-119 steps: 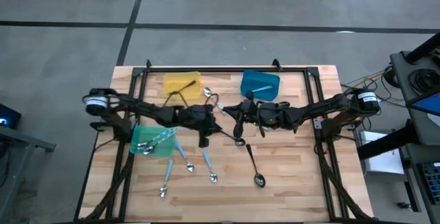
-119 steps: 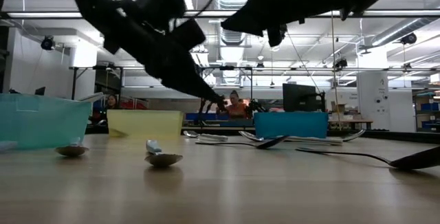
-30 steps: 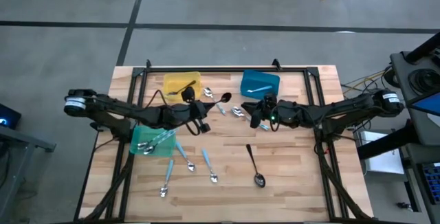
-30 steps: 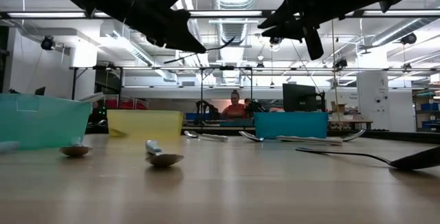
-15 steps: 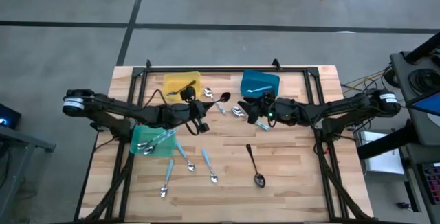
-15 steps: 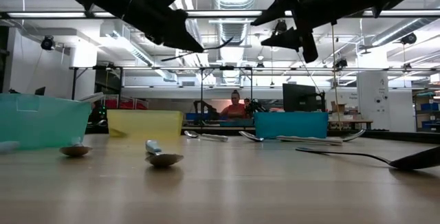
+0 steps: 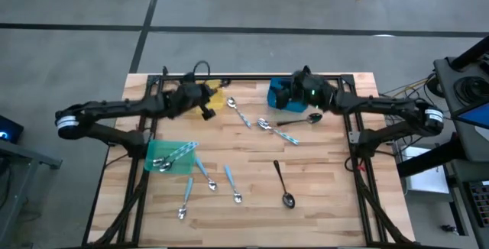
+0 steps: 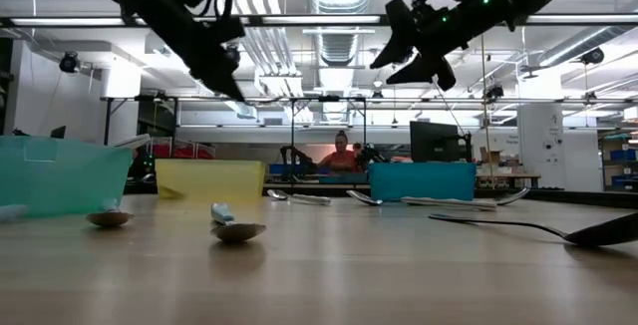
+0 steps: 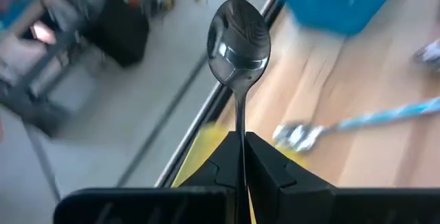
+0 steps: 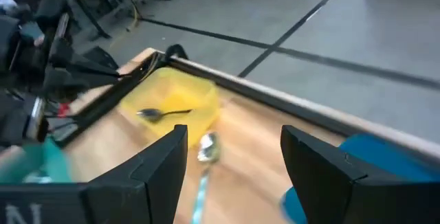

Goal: Sort silverware by color (type)
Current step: Put the black spoon into the yellow bin

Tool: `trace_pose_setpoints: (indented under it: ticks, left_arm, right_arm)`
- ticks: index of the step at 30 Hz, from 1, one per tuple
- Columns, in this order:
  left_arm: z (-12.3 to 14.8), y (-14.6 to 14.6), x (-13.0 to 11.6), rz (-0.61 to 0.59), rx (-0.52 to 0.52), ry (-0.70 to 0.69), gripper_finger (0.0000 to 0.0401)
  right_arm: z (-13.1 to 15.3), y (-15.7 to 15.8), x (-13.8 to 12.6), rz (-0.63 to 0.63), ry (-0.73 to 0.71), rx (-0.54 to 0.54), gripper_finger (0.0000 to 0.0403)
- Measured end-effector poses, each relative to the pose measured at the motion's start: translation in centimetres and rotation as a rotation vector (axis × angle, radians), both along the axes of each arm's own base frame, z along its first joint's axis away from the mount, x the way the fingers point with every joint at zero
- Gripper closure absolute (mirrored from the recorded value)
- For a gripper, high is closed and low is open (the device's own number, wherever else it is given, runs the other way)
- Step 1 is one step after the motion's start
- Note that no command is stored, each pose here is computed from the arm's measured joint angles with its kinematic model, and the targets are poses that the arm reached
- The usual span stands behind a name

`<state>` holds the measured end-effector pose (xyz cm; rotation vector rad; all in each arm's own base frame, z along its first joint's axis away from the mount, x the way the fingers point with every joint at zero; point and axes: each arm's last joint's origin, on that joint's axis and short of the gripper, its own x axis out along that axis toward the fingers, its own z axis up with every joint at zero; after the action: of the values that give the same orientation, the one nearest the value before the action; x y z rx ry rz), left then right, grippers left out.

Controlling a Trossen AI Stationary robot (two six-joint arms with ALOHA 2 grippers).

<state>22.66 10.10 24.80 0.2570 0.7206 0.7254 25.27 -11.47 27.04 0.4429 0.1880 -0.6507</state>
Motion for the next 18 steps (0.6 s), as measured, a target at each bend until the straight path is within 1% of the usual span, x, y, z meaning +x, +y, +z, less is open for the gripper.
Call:
trace_pose_setpoints:
  ticks: [2, 5, 7, 10, 13, 18]
  left_arm:
    - [0.3, 1.3, -0.8, 0.037, -0.056, 0.068, 0.0401]
    - [0.5, 2.6, -1.6, 0.094, -0.141, 0.183, 0.0401]
    - [0.5, 3.1, -1.9, 0.124, -0.186, 0.259, 0.0401]
    - [0.6, 3.5, -2.2, 0.145, -0.23, 0.334, 0.0401]
    - [0.7, 4.0, -2.2, 0.157, -0.246, 0.369, 0.0401]
    - [1.4, 4.6, -2.3, 0.135, -0.214, 0.389, 0.0401]
  right_arm:
    - [0.7, -1.6, -0.5, 0.006, 0.024, -0.034, 0.0179]
    - [0.9, -3.4, -1.2, -0.001, 0.058, -0.061, 0.0179]
    - [0.9, -4.0, -1.6, -0.013, 0.077, -0.065, 0.0179]
    - [0.9, -4.5, -2.0, -0.029, 0.088, -0.071, 0.0179]
    - [0.9, -4.9, -2.2, -0.042, 0.091, -0.078, 0.0179]
    - [1.0, -5.3, -2.5, -0.059, 0.09, -0.084, 0.0179]
